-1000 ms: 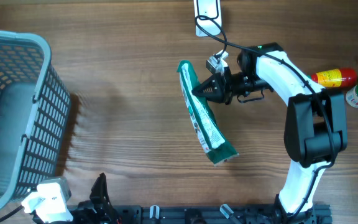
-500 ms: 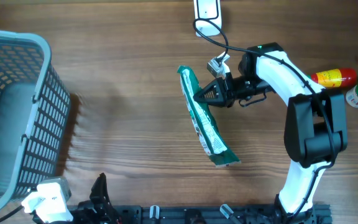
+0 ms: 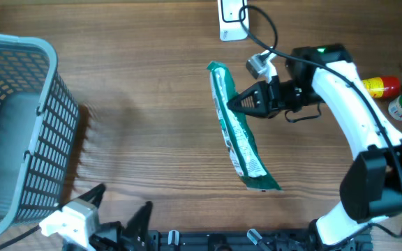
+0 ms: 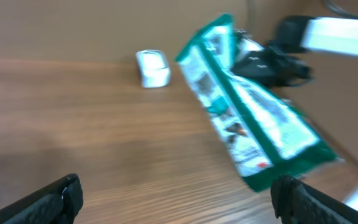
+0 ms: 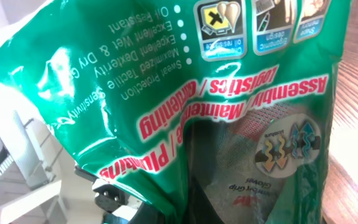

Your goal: Scan the item barcode

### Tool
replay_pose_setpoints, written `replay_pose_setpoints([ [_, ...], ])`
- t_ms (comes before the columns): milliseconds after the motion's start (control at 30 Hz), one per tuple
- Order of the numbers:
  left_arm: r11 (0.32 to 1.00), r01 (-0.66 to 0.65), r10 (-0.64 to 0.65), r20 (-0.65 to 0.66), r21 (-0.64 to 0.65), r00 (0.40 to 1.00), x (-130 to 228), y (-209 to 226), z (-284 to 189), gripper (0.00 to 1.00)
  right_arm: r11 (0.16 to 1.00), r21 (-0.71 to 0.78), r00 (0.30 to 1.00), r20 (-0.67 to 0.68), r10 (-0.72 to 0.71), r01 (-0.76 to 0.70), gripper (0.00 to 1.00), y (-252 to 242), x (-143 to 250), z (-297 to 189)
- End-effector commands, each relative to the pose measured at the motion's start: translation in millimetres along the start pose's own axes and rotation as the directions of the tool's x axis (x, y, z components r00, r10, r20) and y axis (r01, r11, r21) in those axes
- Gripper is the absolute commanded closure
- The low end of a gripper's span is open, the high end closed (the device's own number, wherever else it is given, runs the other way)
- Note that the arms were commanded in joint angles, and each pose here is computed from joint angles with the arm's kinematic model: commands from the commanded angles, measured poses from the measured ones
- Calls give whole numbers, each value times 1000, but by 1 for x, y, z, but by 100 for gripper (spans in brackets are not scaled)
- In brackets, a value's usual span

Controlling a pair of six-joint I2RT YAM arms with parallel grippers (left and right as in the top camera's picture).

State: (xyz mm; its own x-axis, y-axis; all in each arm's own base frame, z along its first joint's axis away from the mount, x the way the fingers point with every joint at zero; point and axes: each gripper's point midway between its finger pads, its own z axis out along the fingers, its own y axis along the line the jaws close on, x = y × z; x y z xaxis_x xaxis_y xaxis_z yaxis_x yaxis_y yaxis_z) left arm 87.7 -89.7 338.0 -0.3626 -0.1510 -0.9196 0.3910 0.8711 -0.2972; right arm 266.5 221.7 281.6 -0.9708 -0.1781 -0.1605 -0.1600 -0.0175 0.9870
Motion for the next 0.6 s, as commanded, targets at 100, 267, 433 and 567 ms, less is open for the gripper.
replay_pose_setpoints([
  [100, 874, 451, -423, -173, 183, 889, 41, 17, 69, 0, 997, -57, 998, 43, 55, -53, 95, 20, -6, -6],
  [267, 689, 615, -551, -275, 384, 788, 68, 29, 115, 0, 995, -58, 996, 42, 80, -78, 96, 20, -6, -6],
  [433, 607, 655, -623, -241, 450, 744, 80, 44, 132, 0, 998, -58, 998, 40, 41, -39, 96, 19, -9, -5],
  [567, 614, 652, -654, -176, 445, 735, 74, 52, 138, 0, 998, -64, 1000, -1, 19, -19, 96, 18, -7, 7],
])
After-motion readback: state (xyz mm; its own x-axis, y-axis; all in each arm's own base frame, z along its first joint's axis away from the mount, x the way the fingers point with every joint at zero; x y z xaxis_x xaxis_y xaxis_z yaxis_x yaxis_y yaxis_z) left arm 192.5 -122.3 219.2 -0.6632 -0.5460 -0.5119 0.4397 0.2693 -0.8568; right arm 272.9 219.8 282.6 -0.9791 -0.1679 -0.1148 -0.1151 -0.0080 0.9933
